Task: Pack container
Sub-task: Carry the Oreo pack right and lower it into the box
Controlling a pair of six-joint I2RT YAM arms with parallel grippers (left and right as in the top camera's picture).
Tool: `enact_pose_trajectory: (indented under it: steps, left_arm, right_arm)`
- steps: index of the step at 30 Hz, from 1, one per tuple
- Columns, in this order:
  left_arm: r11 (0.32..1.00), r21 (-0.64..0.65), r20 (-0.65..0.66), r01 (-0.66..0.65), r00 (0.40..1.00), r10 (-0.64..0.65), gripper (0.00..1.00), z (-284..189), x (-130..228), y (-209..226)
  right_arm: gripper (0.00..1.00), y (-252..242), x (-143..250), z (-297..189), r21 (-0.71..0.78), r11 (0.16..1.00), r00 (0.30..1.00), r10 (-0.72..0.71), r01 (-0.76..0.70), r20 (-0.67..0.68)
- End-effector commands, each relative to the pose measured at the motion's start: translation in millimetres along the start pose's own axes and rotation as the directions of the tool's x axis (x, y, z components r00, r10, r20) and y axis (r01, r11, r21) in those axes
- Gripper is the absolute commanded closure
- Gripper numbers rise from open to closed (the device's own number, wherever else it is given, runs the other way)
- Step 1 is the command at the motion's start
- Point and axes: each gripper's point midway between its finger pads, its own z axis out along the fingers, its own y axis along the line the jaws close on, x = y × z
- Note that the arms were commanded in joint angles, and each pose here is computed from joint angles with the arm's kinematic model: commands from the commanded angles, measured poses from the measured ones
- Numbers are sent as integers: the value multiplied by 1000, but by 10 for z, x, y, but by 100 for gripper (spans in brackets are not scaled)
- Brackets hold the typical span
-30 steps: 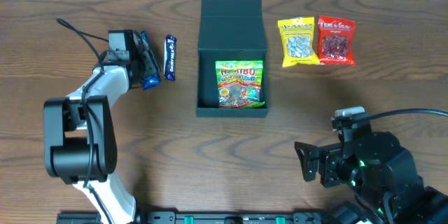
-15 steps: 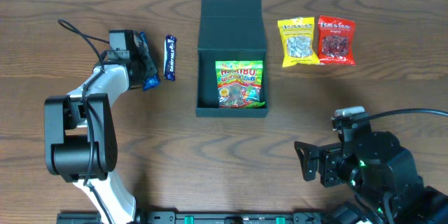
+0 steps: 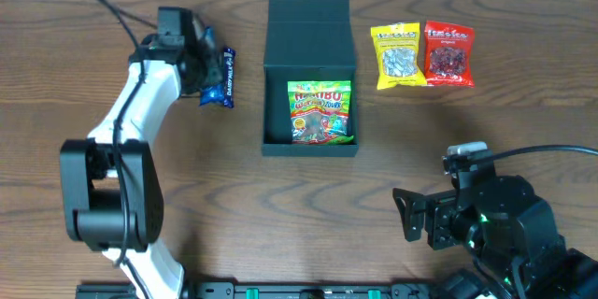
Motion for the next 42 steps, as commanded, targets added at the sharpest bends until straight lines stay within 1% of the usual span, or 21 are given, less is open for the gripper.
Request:
enact_pose_trajectory:
  steps: [1, 6, 8, 9, 11, 15, 17, 20, 26, 27, 28, 29, 34, 38, 40, 42]
  left_arm:
    - [994, 42, 97, -104, 990, 100, 94, -410, -127, -425]
    - [975, 98, 80, -201, 978, 194, 94, -576, 167, -919]
    - [973, 111, 29, -200, 980, 198, 94, -567, 385, -1073]
    - [968, 115, -5, -221, 975, 223, 94, -561, 536, -1161]
    - [972, 106, -41, -208, 976, 213, 94, -564, 706, -1244]
    - [989, 34, -75, -143, 987, 146, 94, -572, 930, -1292]
    - [991, 35, -86, -127, 988, 130, 94, -580, 1008, -1354]
    - [989, 39, -88, -144, 985, 147, 94, -588, 1066, -1412]
    - [993, 14, -81, -117, 990, 118, 94, -586, 1056, -1377]
    - [993, 14, -80, -118, 990, 118, 89, -586, 1055, -1377]
    - [993, 14, -80, -118, 990, 118, 66, -586, 1055, -1377]
    - [993, 14, -80, -118, 990, 119, 53, -586, 1055, -1377]
    - [992, 15, -80, -127, 989, 128, 46, -588, 1054, -1378]
    - [992, 18, -76, -129, 989, 130, 43, -587, 1044, -1384]
    - [991, 18, -74, -129, 989, 130, 43, -586, 1040, -1387]
    - [989, 21, -61, -149, 987, 150, 43, -585, 1013, -1396]
  right_arm:
    - [1, 0, -37, -38, 3, 1000, 1000, -15, 15, 18]
    - [1, -7, -40, -38, 7, 1000, 1000, -15, 15, 19]
    - [1, -12, -43, -38, 10, 1000, 1000, -15, 15, 21]
    - [1, -12, -43, -38, 10, 1000, 1000, -15, 15, 21]
    - [1, -12, -43, -38, 10, 1000, 1000, -15, 15, 21]
    - [1, -11, -43, -38, 9, 1000, 1000, -15, 15, 21]
    - [1, -12, -42, -38, 9, 1000, 1000, -15, 15, 20]
    - [1, -12, -42, -38, 9, 1000, 1000, -15, 15, 20]
    - [1, -11, -41, -38, 9, 1000, 1000, -15, 15, 20]
    - [1, -11, -41, -38, 9, 1000, 1000, -15, 15, 20]
    - [1, -11, -41, -38, 9, 1000, 1000, -15, 15, 20]
    - [1, -11, -41, -38, 9, 1000, 1000, -15, 15, 20]
    - [1, -10, -46, -38, 9, 1000, 1000, -15, 15, 22]
    - [1, -2, -73, -39, 6, 1000, 999, -14, 14, 33]
    - [1, -53, -103, -41, 37, 999, 999, -13, 12, 48]
    - [1, -179, -170, -44, 113, 994, 996, -15, 6, 83]
